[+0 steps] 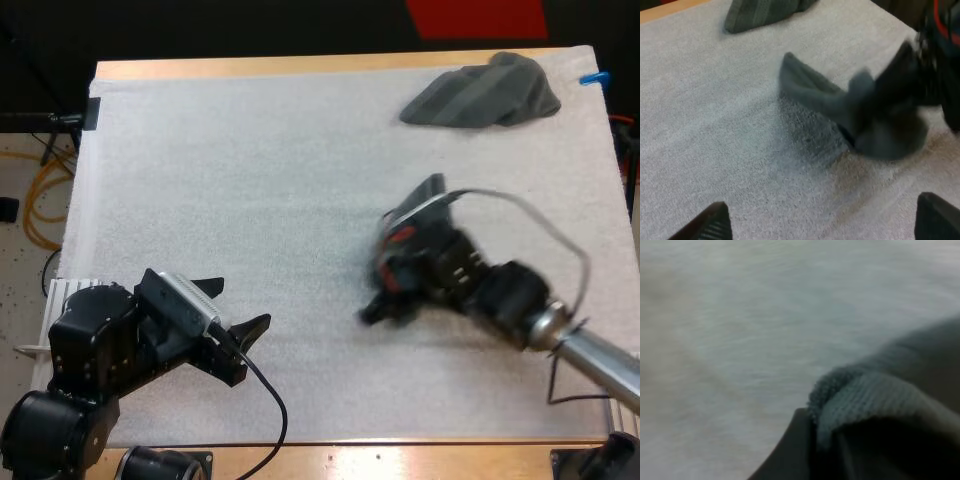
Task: Pick towel from pile fold and stack
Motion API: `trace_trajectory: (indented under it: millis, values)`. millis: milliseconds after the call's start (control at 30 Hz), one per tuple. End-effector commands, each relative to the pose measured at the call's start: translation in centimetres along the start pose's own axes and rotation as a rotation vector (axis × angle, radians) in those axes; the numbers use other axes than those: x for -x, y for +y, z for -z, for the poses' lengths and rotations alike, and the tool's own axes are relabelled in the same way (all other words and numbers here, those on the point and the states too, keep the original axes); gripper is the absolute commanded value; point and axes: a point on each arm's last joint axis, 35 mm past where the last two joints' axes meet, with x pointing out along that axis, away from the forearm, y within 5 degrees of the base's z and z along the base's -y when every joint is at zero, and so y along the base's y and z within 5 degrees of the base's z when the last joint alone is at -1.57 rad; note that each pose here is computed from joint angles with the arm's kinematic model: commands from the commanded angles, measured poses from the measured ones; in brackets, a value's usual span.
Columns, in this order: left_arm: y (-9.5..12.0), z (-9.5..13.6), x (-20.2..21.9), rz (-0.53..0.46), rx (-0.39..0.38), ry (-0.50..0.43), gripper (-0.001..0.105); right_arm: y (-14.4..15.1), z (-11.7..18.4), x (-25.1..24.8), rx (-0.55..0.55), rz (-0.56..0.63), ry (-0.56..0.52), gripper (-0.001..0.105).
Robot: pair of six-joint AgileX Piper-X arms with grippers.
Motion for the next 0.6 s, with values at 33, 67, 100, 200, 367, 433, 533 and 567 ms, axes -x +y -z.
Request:
trace_trajectory:
  millis: [33, 67, 100, 200, 367, 433, 533, 567]
  values:
    - [-0.2, -0.1, 0.2, 0.002, -0.008, -0.011, 0.072, 2.4, -0.9, -0.3, 0.043, -0.097, -0.06, 0.0]
    - [-0.2, -0.1, 0.2, 0.002, -0.008, -0.011, 0.072, 3.7, -1.1, -0.6, 0.073, -0.125, -0.07, 0.0]
    - [-0.2, -0.1, 0.2, 0.002, -0.008, -0.011, 0.072, 4.2, -1.1, -0.7, 0.085, -0.135, -0.076, 0.0]
    - [-0.2, -0.1, 0.2, 0.002, -0.008, -0.011, 0.072, 6.7, -1.1, -1.5, 0.14, -0.188, -0.076, 0.0]
    - [-0.2, -0.1, 0.2, 0.002, -0.008, -0.011, 0.072, 8.4, -0.7, -2.0, 0.177, -0.229, -0.057, 0.023]
    - [-0.2, -0.1, 0.2, 0.002, -0.008, -0.011, 0.072, 8.4, -0.8, -1.9, 0.177, -0.243, -0.058, 0.046]
    - [-0.2, -0.1, 0.2, 0.002, -0.008, -0.011, 0.072, 8.2, -1.2, -1.6, 0.182, -0.237, -0.06, 0.079]
    - [-0.2, -0.1, 0.2, 0.002, -0.008, -0.011, 0.072, 8.2, -1.3, -1.5, 0.202, -0.233, -0.055, 0.083]
